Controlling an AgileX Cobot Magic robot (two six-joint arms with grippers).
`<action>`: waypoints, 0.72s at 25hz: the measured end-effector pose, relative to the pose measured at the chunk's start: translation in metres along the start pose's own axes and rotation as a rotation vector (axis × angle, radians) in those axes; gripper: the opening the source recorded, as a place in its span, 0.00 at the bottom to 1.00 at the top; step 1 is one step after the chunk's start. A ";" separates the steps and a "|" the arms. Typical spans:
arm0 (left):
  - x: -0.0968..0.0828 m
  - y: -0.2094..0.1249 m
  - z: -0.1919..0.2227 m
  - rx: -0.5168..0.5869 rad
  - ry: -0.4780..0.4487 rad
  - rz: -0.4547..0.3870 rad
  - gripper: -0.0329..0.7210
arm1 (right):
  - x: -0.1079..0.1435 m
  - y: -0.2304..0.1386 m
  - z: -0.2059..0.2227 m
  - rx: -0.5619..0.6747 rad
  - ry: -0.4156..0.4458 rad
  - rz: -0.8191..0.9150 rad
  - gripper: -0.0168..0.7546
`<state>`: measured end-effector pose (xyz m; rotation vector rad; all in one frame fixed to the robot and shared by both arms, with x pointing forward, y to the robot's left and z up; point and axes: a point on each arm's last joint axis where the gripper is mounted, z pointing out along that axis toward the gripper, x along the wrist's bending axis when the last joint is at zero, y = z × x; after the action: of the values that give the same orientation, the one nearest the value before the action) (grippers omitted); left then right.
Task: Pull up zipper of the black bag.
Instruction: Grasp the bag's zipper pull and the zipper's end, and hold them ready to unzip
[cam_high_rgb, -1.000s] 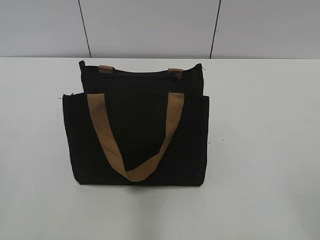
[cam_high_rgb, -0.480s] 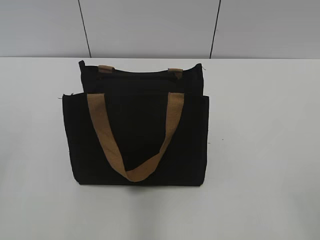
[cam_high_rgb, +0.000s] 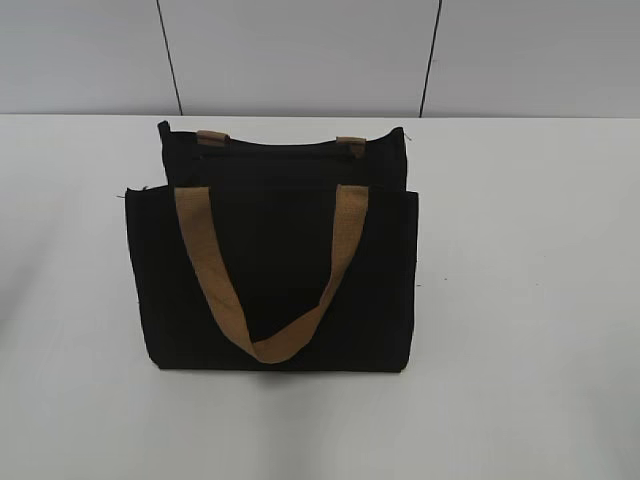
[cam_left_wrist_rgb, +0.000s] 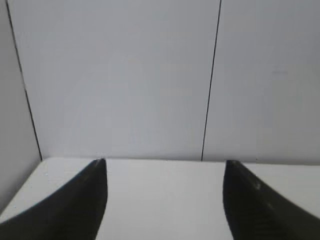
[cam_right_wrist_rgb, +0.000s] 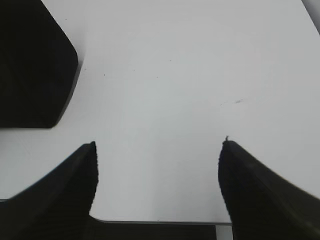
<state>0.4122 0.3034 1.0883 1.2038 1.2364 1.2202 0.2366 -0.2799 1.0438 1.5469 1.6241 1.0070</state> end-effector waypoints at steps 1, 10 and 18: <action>-0.002 -0.010 0.012 0.042 -0.010 0.001 0.76 | 0.000 0.000 0.000 0.000 0.000 0.000 0.76; -0.043 -0.076 0.075 0.157 -0.210 0.062 0.66 | 0.000 0.000 0.000 -0.002 0.000 0.000 0.76; -0.043 -0.107 0.086 0.219 -0.495 0.127 0.57 | 0.000 0.000 0.000 -0.002 0.000 0.000 0.76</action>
<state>0.4977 0.2624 0.9800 1.6478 0.9458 0.8134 0.2367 -0.2799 1.0440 1.5459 1.6226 1.0089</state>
